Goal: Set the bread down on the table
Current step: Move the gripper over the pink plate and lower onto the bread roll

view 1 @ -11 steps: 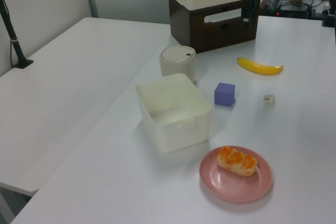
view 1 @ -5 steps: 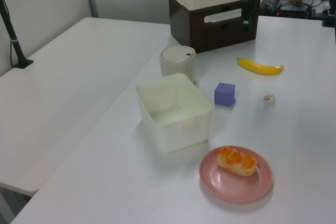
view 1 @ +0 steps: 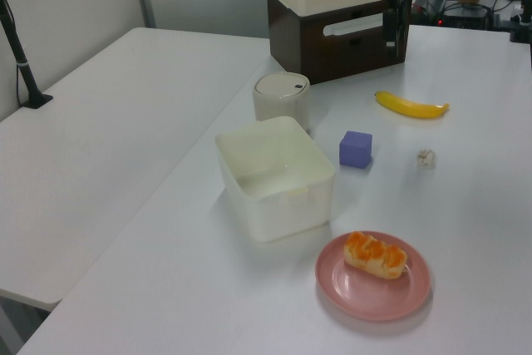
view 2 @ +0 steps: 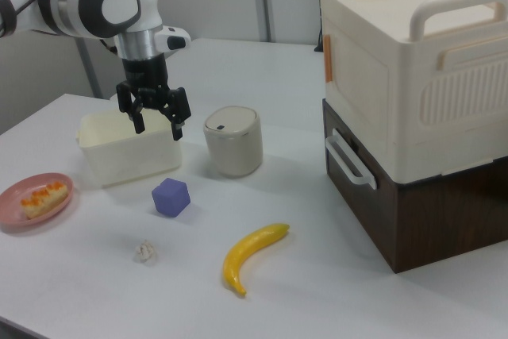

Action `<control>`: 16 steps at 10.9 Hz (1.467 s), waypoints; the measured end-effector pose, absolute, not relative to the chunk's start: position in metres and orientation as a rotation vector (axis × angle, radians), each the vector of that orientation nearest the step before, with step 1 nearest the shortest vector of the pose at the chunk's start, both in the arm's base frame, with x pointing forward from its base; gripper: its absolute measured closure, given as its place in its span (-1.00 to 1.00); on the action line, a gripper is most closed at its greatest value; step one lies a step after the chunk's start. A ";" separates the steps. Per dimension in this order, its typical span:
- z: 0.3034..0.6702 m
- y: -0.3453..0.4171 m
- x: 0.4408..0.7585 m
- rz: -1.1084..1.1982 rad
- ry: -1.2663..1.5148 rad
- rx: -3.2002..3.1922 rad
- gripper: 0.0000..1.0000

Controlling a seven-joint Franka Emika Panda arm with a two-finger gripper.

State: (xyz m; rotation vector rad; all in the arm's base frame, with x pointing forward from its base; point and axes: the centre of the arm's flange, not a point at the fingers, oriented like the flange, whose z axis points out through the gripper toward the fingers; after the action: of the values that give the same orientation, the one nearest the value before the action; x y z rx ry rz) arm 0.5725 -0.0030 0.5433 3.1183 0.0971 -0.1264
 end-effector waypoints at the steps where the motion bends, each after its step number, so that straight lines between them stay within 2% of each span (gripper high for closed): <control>1: 0.539 -0.001 0.572 -0.141 0.103 3.118 -1.00; 3: 0.525 0.008 0.569 -0.185 0.126 3.116 -1.00; 5: 0.518 0.047 0.565 -0.210 0.154 3.119 -1.00; 10: 0.507 0.233 0.523 -0.164 0.138 3.098 -1.00; 13: 0.452 0.312 0.506 -0.100 0.062 3.117 -1.00; 16: 0.399 0.355 0.497 -0.098 -0.011 3.120 -1.00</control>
State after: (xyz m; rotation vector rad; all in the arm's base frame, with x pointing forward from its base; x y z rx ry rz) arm 0.4970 0.3547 0.3990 3.1205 -0.0111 -0.0981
